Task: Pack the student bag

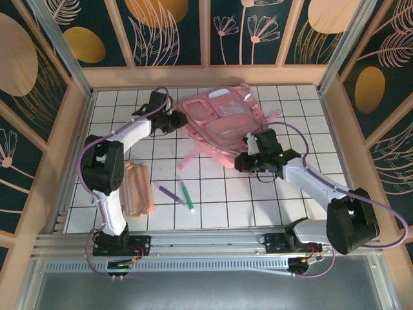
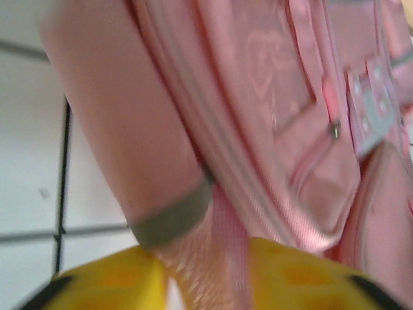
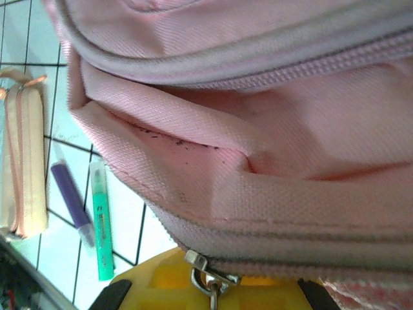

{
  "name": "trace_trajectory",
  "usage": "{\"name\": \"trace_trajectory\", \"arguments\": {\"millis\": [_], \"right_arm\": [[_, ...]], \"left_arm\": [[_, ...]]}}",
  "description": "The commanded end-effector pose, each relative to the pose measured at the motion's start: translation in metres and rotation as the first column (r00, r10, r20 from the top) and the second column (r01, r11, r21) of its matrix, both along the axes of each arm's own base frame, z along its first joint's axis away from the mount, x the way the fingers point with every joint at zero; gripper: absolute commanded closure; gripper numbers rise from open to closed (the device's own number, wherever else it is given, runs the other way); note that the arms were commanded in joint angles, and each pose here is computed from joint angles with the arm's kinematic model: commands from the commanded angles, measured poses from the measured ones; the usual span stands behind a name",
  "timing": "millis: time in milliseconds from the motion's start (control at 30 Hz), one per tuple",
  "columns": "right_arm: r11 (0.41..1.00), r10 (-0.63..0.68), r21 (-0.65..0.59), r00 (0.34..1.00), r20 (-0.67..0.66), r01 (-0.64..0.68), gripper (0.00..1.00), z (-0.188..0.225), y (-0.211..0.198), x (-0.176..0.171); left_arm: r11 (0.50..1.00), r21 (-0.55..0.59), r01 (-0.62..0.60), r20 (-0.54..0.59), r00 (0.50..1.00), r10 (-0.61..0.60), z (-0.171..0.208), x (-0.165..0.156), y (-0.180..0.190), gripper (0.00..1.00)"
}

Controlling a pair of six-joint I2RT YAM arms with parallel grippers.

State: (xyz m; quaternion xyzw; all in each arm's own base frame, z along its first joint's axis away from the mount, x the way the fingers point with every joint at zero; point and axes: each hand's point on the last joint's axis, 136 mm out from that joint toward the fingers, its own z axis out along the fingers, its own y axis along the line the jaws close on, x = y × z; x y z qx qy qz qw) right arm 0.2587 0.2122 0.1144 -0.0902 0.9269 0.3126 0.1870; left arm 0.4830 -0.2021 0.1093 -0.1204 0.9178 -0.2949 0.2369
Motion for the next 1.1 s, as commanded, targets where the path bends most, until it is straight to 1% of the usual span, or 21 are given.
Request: {"name": "trace_trajectory", "arguments": {"millis": [0,33,100,167,233,300,367,433,467,567,767,867,1000,1033,1067], "right_arm": [[0.983,0.165,0.086,0.986,-0.035,-0.162,1.00,0.006,0.028,-0.019],[0.979,0.183,0.095,0.983,-0.032,-0.179,1.00,0.006,0.035,-0.017],[0.971,0.212,0.113,0.977,-0.017,-0.209,1.00,0.008,0.049,-0.013],[0.959,0.249,0.138,0.969,-0.005,-0.246,1.00,0.012,0.067,-0.011],[0.947,0.281,0.162,0.960,-0.005,-0.276,1.00,0.014,0.082,-0.008],[0.935,0.316,0.174,0.949,-0.004,-0.310,1.00,0.016,0.096,-0.008],[0.925,0.344,0.171,0.939,-0.002,-0.338,1.00,0.013,0.105,-0.010],[0.917,0.363,0.178,0.932,-0.002,-0.357,1.00,0.010,0.111,-0.012],[0.912,0.374,0.184,0.927,-0.004,-0.367,1.00,0.007,0.115,-0.014],[0.903,0.399,0.181,0.917,-0.008,-0.391,1.00,0.000,0.121,-0.015],[0.893,0.424,0.166,0.906,-0.001,-0.418,1.00,-0.006,0.133,-0.012],[0.895,0.421,0.163,0.907,0.005,-0.416,1.00,-0.006,0.138,-0.010],[0.897,0.413,0.168,0.911,0.019,-0.410,1.00,-0.003,0.144,-0.010],[0.898,0.410,0.168,0.912,0.021,-0.407,1.00,-0.003,0.144,-0.010],[0.897,0.410,0.168,0.912,0.021,-0.408,1.00,-0.004,0.145,-0.011]], "left_arm": [[0.994,0.101,-0.033,0.064,0.998,0.027,0.013,0.035,0.040,0.38],[0.996,0.086,-0.035,0.056,0.998,0.031,0.020,0.035,0.038,0.36],[0.998,0.016,-0.063,0.012,0.998,0.063,0.028,0.027,0.033,0.33],[0.991,-0.039,-0.125,-0.083,0.989,0.122,0.021,0.005,0.035,0.30],[0.980,-0.070,-0.184,-0.213,0.963,0.165,0.002,-0.030,0.035,0.28],[0.973,-0.067,-0.221,-0.313,0.931,0.190,-0.020,-0.070,0.031,0.28],[0.973,-0.045,-0.227,-0.360,0.912,0.196,-0.036,-0.105,0.020,0.27],[0.975,-0.031,-0.218,-0.371,0.909,0.191,-0.044,-0.126,0.004,0.26],[0.976,-0.048,-0.215,-0.357,0.916,0.184,-0.036,-0.134,-0.006,0.25],[0.966,-0.104,-0.237,-0.350,0.918,0.188,-0.028,-0.140,-0.030,0.26],[0.927,-0.174,-0.333,-0.317,0.910,0.268,-0.009,-0.139,-0.053,0.28],[0.915,-0.180,-0.361,-0.308,0.904,0.296,-0.010,-0.144,-0.062,0.34],[0.903,-0.172,-0.394,-0.367,0.876,0.312,-0.031,-0.155,-0.067,0.39],[0.899,-0.174,-0.401,-0.371,0.873,0.317,-0.033,-0.156,-0.067,0.42],[0.895,-0.174,-0.410,-0.366,0.871,0.328,-0.034,-0.155,-0.066,0.46]]}}
